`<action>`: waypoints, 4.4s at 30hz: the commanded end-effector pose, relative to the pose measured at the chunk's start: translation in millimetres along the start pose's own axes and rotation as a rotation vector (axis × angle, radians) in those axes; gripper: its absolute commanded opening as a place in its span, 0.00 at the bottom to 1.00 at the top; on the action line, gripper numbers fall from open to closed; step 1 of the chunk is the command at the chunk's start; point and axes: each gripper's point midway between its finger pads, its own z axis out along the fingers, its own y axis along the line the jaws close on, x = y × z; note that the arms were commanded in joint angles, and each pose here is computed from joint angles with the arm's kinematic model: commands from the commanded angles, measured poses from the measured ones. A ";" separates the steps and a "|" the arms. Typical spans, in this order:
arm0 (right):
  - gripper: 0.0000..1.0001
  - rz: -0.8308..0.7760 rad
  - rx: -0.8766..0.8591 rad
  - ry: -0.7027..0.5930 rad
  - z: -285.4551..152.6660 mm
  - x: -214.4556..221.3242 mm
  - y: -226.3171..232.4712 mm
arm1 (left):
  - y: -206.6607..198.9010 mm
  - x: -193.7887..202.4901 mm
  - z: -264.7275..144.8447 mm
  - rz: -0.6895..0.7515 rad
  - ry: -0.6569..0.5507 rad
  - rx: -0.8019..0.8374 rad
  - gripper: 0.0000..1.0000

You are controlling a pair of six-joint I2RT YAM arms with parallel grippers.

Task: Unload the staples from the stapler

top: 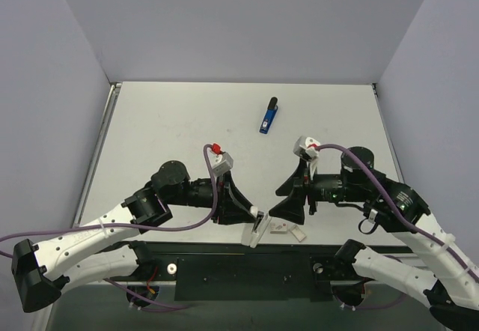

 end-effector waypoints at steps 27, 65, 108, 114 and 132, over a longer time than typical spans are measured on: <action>0.31 -0.153 -0.276 0.271 39.3 41.6 38.2 | -26.0 0.9 -1.3 0.060 0.054 0.102 0.00; 0.36 -0.092 0.097 0.041 18.2 20.5 -3.8 | -0.7 -34.3 -19.0 0.185 -0.165 -0.121 0.00; 0.00 0.117 0.566 -0.179 115.2 54.1 -175.0 | 134.9 -101.1 -33.4 0.183 -0.397 -0.623 0.00; 0.00 0.149 0.530 -0.144 134.5 63.8 -177.3 | 151.7 -114.4 -37.6 0.155 -0.457 -0.642 0.00; 0.00 0.248 0.394 -0.137 189.1 64.6 -169.2 | 203.2 -142.4 -47.7 0.201 -0.574 -0.799 0.00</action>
